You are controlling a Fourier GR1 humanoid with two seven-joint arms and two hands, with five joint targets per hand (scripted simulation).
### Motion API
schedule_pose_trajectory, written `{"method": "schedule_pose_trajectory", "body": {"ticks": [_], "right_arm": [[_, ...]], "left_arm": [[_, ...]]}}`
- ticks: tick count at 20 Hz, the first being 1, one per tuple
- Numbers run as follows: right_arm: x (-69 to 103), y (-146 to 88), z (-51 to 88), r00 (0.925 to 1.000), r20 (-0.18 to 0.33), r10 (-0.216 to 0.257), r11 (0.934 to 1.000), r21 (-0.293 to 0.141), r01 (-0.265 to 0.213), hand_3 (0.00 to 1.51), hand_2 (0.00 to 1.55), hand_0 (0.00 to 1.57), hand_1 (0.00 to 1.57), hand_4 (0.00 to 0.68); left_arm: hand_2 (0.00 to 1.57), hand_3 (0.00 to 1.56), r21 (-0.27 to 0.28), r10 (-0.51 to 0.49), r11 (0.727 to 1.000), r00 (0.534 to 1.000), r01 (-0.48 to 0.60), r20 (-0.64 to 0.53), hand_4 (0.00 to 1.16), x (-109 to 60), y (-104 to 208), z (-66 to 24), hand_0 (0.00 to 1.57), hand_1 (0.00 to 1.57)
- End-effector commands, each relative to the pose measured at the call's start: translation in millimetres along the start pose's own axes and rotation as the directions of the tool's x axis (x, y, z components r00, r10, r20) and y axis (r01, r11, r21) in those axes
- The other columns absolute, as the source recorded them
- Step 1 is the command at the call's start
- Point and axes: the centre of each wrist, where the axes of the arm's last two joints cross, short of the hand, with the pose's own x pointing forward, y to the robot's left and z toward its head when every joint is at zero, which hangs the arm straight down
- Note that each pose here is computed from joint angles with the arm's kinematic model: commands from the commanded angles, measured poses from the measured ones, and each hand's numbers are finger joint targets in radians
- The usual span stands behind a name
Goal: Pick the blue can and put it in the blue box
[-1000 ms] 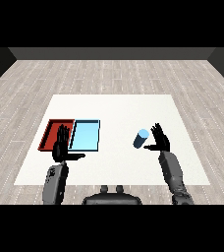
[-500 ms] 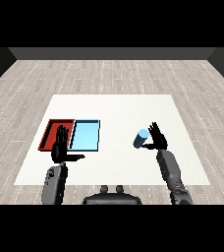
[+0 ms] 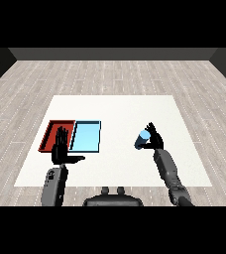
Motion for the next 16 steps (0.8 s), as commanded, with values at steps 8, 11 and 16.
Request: {"method": "schedule_pose_trajectory", "body": {"ticks": [8,11,16], "right_arm": [[-12.3,19,-9.6,0.9998,-0.011,0.016,0.9995,0.028,-0.016,0.00,0.00,0.00,0.00,0.000],[-6.1,17,-11.3,0.9996,-0.024,0.013,0.9995,0.028,-0.012,0.00,0.00,0.00,0.00,0.000],[-21.6,22,-14.5,0.9983,-0.056,-0.011,0.9987,0.048,0.014,0.00,0.00,0.00,0.00,0.000]], "left_arm": [[0.00,0.00,-0.004,0.007,1.000,1.000,-0.007,-0.012,0.00,0.7,-3,-3.1,0.00,0.00],[0.00,0.00,0.035,-0.012,0.999,1.000,0.011,0.012,0.00,-2.6,11,9.5,0.00,0.00],[0.00,0.00,0.006,0.011,1.000,1.000,-0.011,-0.001,0.00,-15.0,-17,-1.8,0.00,0.00]]}}
